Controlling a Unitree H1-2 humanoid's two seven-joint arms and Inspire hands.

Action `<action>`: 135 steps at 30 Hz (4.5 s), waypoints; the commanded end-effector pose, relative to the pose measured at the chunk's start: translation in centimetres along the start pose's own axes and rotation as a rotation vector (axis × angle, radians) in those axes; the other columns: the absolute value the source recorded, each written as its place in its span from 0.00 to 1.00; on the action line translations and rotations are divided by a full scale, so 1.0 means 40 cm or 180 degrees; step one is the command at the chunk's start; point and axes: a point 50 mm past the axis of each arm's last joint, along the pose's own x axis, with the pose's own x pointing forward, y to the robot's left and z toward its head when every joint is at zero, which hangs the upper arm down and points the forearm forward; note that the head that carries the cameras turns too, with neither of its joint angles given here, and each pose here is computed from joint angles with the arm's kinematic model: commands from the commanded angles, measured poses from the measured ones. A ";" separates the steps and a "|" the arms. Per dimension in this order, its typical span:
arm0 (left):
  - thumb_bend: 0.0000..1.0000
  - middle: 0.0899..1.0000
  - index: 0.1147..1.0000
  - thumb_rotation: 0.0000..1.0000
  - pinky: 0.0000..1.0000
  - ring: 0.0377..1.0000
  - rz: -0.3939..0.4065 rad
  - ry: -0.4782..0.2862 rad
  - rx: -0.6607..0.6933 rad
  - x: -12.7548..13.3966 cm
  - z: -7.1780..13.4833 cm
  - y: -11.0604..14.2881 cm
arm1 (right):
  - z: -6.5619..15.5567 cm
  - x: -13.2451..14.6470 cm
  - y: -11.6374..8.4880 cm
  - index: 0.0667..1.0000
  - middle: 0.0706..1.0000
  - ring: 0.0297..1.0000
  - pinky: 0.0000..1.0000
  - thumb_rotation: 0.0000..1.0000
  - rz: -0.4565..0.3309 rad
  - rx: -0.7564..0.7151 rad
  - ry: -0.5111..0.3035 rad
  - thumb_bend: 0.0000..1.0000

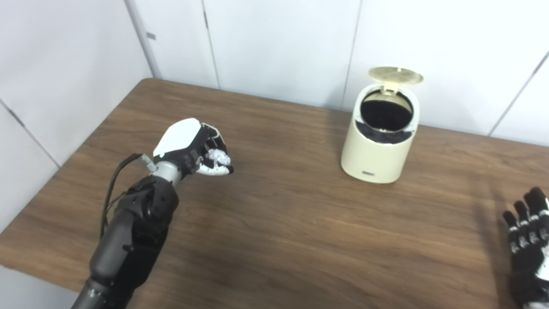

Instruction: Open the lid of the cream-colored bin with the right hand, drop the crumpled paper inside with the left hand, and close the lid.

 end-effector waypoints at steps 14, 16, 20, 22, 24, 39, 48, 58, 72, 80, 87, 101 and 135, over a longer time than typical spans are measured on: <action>0.50 0.46 0.40 0.00 0.45 0.40 0.0433 -0.0352 -0.0079 0.028 0.118 0.062 | -0.039 -0.014 -0.014 0.92 0.98 0.99 1.00 0.95 -0.0029 0.0010 -0.0113 0.50; 0.50 0.46 0.40 0.00 0.47 0.41 0.0442 -0.0374 -0.0086 0.032 0.122 0.062 | -0.041 -0.016 -0.009 0.92 0.99 0.99 1.00 0.96 -0.0037 0.0004 -0.0096 0.50; 0.50 0.46 0.39 0.00 0.50 0.42 0.0477 -0.0495 -0.0106 0.038 0.126 0.060 | -0.045 -0.020 0.000 0.93 0.99 0.99 1.00 0.98 -0.0030 -0.0027 -0.0069 0.50; 0.50 0.47 0.38 0.00 0.51 0.42 0.0478 -0.0516 -0.0094 0.042 0.125 0.058 | -0.048 -0.022 0.006 0.92 0.98 0.99 1.00 0.98 -0.0030 -0.0033 -0.0063 0.49; 0.50 0.47 0.38 0.00 0.49 0.42 0.0478 -0.0557 -0.0077 0.047 0.128 0.058 | -0.053 -0.024 0.013 0.91 0.97 0.98 1.00 0.95 -0.0025 -0.0024 -0.0048 0.49; 0.50 0.44 0.43 0.00 0.43 0.35 0.0639 -0.0721 -0.0115 0.093 0.196 0.060 | -0.089 -0.050 0.046 0.88 0.95 0.96 0.99 0.89 -0.0056 0.0007 0.0034 0.51; 0.47 0.44 0.44 0.00 0.30 0.36 0.0712 -0.1019 -0.0171 0.126 0.275 0.048 | -0.104 -0.059 0.057 0.87 0.95 0.96 0.98 0.87 -0.0079 0.0031 0.0064 0.54; 0.47 0.46 0.43 0.00 0.30 0.37 0.0710 -0.1179 -0.0284 0.146 0.341 0.024 | -0.112 -0.061 0.053 0.88 0.95 0.97 0.98 0.90 -0.0063 -0.0049 0.0062 0.53; 0.47 0.45 0.41 0.00 0.30 0.36 0.0783 -0.1331 -0.0308 0.156 0.401 0.024 | -0.125 -0.059 0.044 0.89 0.95 0.97 0.98 0.89 -0.0047 -0.0069 0.0100 0.53; 0.47 0.44 0.42 0.00 0.31 0.36 0.0799 -0.1392 -0.0351 0.156 0.442 0.027 | -0.130 -0.059 0.044 0.89 0.95 0.97 0.99 0.87 -0.0048 -0.0048 0.0112 0.52; 0.47 0.43 0.43 0.00 0.30 0.36 0.0790 -0.1466 -0.0357 0.163 0.481 0.034 | -0.139 -0.057 0.043 0.89 0.95 0.98 0.99 0.90 -0.0033 -0.0092 0.0127 0.51; 0.46 0.43 0.46 0.00 0.27 0.34 0.0818 -0.1665 -0.0369 0.176 0.543 0.041 | -0.154 -0.052 0.046 0.89 0.95 0.97 0.98 0.92 -0.0025 -0.0165 0.0155 0.50; 0.47 0.43 0.46 0.00 0.28 0.35 0.0698 -0.1679 -0.0631 0.241 0.646 -0.044 | -0.167 -0.048 0.062 0.92 0.95 0.97 0.98 0.96 0.0093 -0.0281 0.0164 0.48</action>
